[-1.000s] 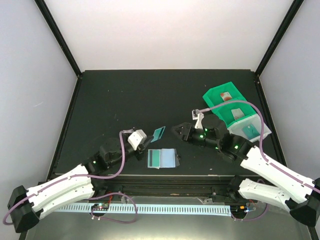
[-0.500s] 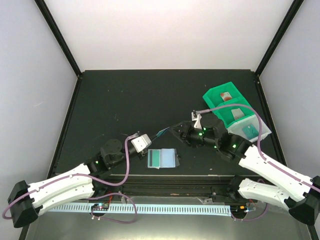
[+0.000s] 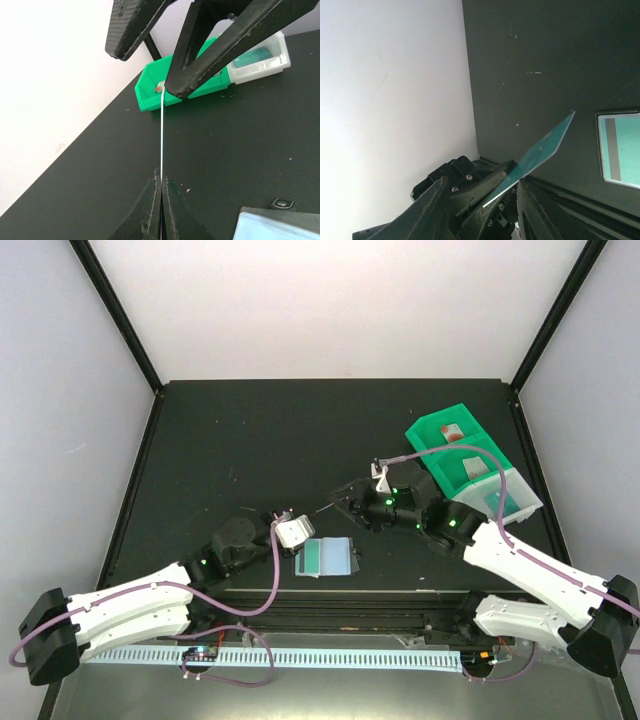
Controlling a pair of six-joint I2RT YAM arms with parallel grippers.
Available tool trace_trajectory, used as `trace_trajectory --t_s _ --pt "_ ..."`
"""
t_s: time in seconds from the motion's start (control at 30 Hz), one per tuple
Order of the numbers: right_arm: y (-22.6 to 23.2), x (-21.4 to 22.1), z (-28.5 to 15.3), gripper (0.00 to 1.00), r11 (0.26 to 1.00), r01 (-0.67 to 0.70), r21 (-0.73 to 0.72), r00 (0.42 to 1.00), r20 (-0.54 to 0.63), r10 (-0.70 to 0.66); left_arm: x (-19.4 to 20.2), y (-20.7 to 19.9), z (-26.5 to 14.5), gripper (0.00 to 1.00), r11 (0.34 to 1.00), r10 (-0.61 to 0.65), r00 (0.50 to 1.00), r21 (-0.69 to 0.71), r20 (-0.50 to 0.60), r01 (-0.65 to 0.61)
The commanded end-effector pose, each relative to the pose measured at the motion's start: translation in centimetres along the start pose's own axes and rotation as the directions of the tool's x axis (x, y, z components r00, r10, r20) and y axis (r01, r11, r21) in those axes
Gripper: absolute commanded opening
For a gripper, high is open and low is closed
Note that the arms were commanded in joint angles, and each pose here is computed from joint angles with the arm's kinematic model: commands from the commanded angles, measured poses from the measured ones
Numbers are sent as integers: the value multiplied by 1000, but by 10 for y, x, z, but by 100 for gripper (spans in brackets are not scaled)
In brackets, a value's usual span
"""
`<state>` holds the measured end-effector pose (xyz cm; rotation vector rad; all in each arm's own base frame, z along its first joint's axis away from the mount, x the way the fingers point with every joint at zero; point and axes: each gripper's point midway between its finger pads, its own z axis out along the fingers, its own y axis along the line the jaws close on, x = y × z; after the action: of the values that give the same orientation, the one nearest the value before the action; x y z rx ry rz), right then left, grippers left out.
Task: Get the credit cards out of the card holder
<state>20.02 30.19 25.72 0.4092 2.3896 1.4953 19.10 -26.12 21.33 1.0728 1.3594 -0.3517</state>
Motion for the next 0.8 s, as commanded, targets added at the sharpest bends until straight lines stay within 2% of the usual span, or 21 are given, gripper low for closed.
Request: trace_trajectory --t_s 0.0,0.17,0.43,0.53,0.67,0.77 --pt "-12 4 0 39 999 -28 39 999 -24 29 -21 16 5 2 996 53 998 -80 42 -49" --pt "-10 -6 -3 41 998 -12 59 1000 27 10 -16 22 14 2 990 62 998 -126 14 -60" --pt "-24 -10 21 38 993 -34 110 999 -31 38 -22 26 14 2 983 98 995 -157 21 -93" --pt "-32 -12 29 28 993 -49 105 997 -53 55 -17 25 15 2 980 117 993 -163 9 -114" --pt "-33 -16 32 3 997 -36 74 998 -50 40 -10 22 19 2 979 127 992 -155 -18 -128" --pt "-36 -20 32 1 998 -12 68 999 -38 15 -8 25 22 2 979 114 993 -169 -37 -118"
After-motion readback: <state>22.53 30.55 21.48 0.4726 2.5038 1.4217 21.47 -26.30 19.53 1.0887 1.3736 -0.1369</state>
